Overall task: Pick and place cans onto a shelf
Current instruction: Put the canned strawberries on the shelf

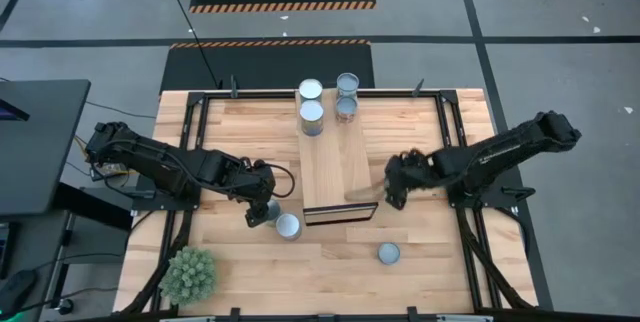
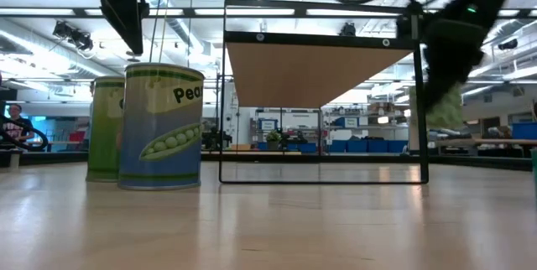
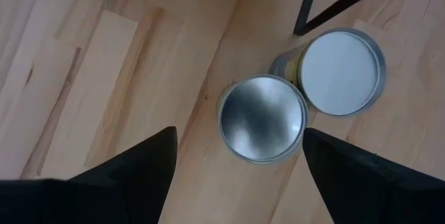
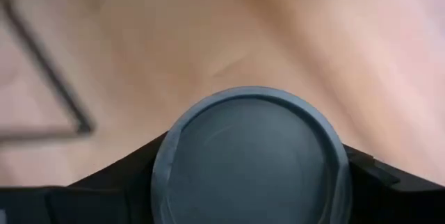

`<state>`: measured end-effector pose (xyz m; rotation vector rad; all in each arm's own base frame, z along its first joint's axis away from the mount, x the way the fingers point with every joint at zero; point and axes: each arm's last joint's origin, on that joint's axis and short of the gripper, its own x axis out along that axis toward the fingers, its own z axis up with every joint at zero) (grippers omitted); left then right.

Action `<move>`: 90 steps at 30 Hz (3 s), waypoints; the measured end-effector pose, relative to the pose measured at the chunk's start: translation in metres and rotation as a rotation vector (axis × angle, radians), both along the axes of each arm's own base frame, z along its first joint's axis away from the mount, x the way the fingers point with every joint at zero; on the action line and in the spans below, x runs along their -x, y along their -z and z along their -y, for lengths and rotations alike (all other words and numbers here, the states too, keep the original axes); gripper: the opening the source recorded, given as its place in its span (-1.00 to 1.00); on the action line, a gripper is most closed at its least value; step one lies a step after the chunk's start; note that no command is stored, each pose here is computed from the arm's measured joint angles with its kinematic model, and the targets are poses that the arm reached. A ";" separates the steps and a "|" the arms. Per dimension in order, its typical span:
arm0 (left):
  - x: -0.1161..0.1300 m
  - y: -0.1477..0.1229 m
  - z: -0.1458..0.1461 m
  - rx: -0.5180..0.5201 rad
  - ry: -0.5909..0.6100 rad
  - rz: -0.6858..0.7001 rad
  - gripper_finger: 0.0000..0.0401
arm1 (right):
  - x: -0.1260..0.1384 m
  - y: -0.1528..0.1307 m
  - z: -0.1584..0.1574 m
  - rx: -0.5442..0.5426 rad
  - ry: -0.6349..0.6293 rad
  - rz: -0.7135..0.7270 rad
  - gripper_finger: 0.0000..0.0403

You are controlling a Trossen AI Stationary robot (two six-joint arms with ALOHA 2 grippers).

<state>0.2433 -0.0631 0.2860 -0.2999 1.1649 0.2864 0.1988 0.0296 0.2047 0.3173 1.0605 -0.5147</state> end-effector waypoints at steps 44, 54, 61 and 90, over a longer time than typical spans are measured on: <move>-0.001 0.000 0.000 0.001 -0.001 0.008 0.57 | -0.130 -0.082 0.097 0.080 0.252 0.158 0.53; -0.001 0.000 0.000 0.010 0.003 0.005 0.57 | -0.132 -0.078 0.097 0.066 0.261 0.153 0.76; -0.001 0.000 0.000 0.010 0.003 0.004 0.57 | -0.130 -0.087 0.097 0.071 0.265 0.199 0.93; 0.000 0.000 0.001 0.020 -0.021 0.003 0.57 | -0.091 -0.099 0.037 0.398 -0.194 0.253 0.90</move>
